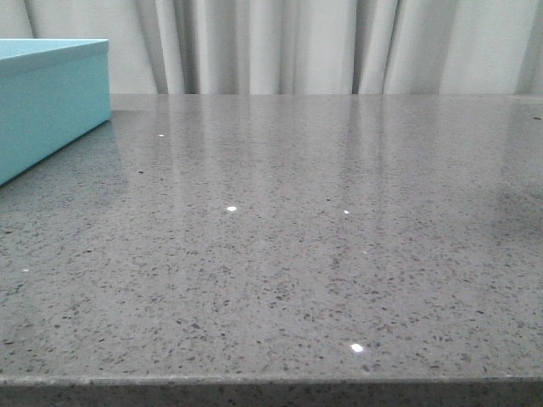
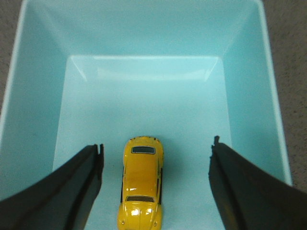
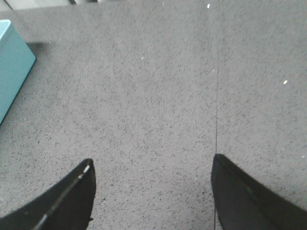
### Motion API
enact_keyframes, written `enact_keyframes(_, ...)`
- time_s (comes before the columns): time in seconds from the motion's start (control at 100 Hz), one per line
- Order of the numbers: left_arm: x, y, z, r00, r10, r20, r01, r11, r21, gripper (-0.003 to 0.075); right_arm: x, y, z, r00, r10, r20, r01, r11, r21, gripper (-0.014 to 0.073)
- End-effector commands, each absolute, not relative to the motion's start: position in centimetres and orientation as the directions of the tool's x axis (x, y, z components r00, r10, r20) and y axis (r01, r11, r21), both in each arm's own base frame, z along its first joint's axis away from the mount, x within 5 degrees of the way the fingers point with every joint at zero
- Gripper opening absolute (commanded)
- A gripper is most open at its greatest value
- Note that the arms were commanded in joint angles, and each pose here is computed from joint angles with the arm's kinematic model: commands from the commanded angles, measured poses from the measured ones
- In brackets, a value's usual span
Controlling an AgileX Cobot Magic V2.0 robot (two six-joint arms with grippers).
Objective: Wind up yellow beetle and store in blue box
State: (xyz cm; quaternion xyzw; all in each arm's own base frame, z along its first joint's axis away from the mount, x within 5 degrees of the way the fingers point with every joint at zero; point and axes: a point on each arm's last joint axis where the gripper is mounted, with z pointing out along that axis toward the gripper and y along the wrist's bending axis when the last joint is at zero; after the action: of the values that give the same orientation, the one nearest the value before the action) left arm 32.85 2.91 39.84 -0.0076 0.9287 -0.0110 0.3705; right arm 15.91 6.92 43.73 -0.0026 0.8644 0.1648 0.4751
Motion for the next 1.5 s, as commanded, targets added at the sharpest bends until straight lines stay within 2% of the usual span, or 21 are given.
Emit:
enact_keyframes(0.0,30.3,2.5,44.2,-0.581,-0.027,-0.813,-0.001,0.999,-0.033,0.0411,14.6,6.1,44.7,-0.4,0.156,-0.903,-0.219,0.94,0.26,0.0507)
enact_keyframes(0.07,28.9,2.0,45.7,-0.535,-0.014,-0.845,0.031,0.999,-0.035,0.0368,13.5,5.4,44.1,-0.358,0.15,-0.922,-0.23,0.942,0.243,0.0492)
enact_keyframes(0.14,27.6,1.5,46.9,-0.491,-0.005,-0.871,0.067,0.997,-0.044,0.0317,12.4,4.8,43.4,-0.322,0.15,-0.935,-0.241,0.942,0.234,0.0428)
enact_keyframes(0.3,24.6,0.8,49.0,-0.409,-0.025,-0.912,0.1,0.992,-0.072,0.0184,10.1,3.8,41.7,-0.269,0.166,-0.949,-0.266,0.934,0.239,0.0167)
enact_keyframes(0.35,23.7,0.6,49.4,-0.384,-0.011,-0.923,0.117,0.991,-0.06,0.0147,9.5,3.5,41.2,-0.256,0.167,-0.952,-0.27,0.933,0.237,0.0072)
enact_keyframes(0.46,21.8,0.3,49.2,-0.349,0.031,-0.936,0.138,0.99,-0.019,0.0049,8.4,2.8,40.0,-0.232,0.169,-0.958,-0.277,0.933,0.232,-0.0074)
enact_keyframes(0.54,20.2,0.1,48.8,-0.333,0.049,-0.942,0.141,0.99,0.002,-0.002,7.7,2.5,39.3,-0.208,0.173,-0.963,-0.284,0.931,0.228,-0.0066)
enact_keyframes(0.73,16.8,0.0,46.6,-0.272,0.038,-0.961,0.113,0.994,0.007,-0.002,6.4,1.7,38.1,-0.138,0.16,-0.977,-0.292,0.936,0.195,-0.0068)
enact_keyframes(0.96,12.8,-0.1,41.6,-0.186,0.034,-0.982,0.06,0.998,0.023,-0.002,5.5,1.2,36.5,-0.031,0.122,-0.992,-0.307,0.943,0.125,-0.0068)
enact_keyframes(1.27,8.4,-0.1,33.8,-0.101,0.019,-0.995,0.0,1.0,0.019,-0.002,5.5,1.6,34.4,0.012,0.123,-0.992,-0.348,0.931,0.111,-0.0068)
enact_keyframes(1.49,5.9,-0.3,30.4,-0.057,0.02,-0.998,-0.002,1.0,0.02,-0.002,5.3,1.6,33.1,0.039,0.111,-0.993,-0.361,0.928,0.09,-0.0068)
